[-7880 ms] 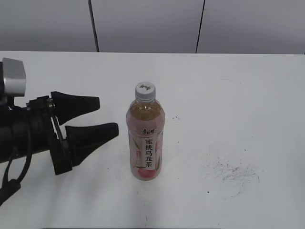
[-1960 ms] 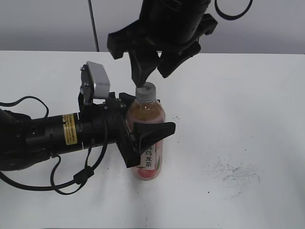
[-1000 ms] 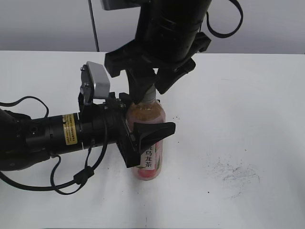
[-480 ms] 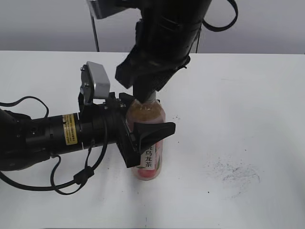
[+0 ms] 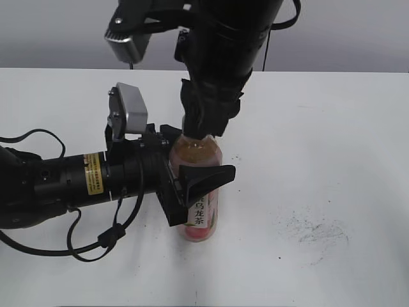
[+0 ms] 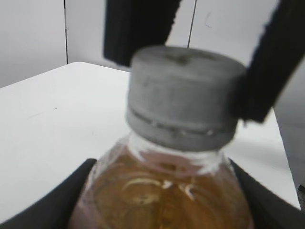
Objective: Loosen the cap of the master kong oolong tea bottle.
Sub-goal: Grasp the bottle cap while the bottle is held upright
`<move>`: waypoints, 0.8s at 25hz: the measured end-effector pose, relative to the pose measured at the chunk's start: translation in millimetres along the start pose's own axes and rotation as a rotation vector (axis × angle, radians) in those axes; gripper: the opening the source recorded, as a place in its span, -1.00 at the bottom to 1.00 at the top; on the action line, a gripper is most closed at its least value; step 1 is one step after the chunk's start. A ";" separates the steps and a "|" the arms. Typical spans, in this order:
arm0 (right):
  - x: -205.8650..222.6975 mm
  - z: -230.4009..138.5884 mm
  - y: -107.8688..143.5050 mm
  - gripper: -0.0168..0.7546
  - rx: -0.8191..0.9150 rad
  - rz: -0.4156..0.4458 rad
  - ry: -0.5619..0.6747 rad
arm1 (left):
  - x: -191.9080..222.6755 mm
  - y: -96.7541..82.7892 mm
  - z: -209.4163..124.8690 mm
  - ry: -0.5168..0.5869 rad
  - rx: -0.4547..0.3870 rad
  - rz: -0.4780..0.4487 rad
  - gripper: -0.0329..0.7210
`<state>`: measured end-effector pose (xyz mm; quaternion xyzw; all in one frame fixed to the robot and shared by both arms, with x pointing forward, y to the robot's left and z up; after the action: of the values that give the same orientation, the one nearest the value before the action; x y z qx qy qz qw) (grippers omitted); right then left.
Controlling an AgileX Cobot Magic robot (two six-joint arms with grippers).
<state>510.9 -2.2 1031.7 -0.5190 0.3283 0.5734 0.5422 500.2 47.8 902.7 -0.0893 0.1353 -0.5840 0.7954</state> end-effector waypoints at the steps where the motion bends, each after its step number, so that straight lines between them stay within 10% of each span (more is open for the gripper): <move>1: 0.0 0.0 0.0 -0.26 -0.048 0.000 0.000 | 0.0 -0.1 0.0 0.000 0.000 0.000 0.27; 16: -0.1 4.0 2.2 -0.26 -1.076 -0.001 -0.034 | -0.2 -2.4 -1.2 0.009 0.011 -0.018 0.27; 20: -0.2 5.0 3.4 -0.26 -1.083 0.003 -0.045 | -0.3 -2.9 -1.2 0.011 0.015 -0.025 0.27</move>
<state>506.4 1.8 1032.5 -0.7114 -0.0254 0.6723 0.2032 497.1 47.3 902.4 -0.0816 0.1341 -0.5954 0.7879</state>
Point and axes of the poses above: a point on each arm's last joint axis where the gripper is mounted, x pointing out along that axis toward the gripper, y along the wrist's bending axis when the last joint is at zero, z = x × y, the point moved 5 cm from there along x, pointing out along that axis toward the gripper, and after that the axes turned 12 degrees about -x, right-handed, at the moved point
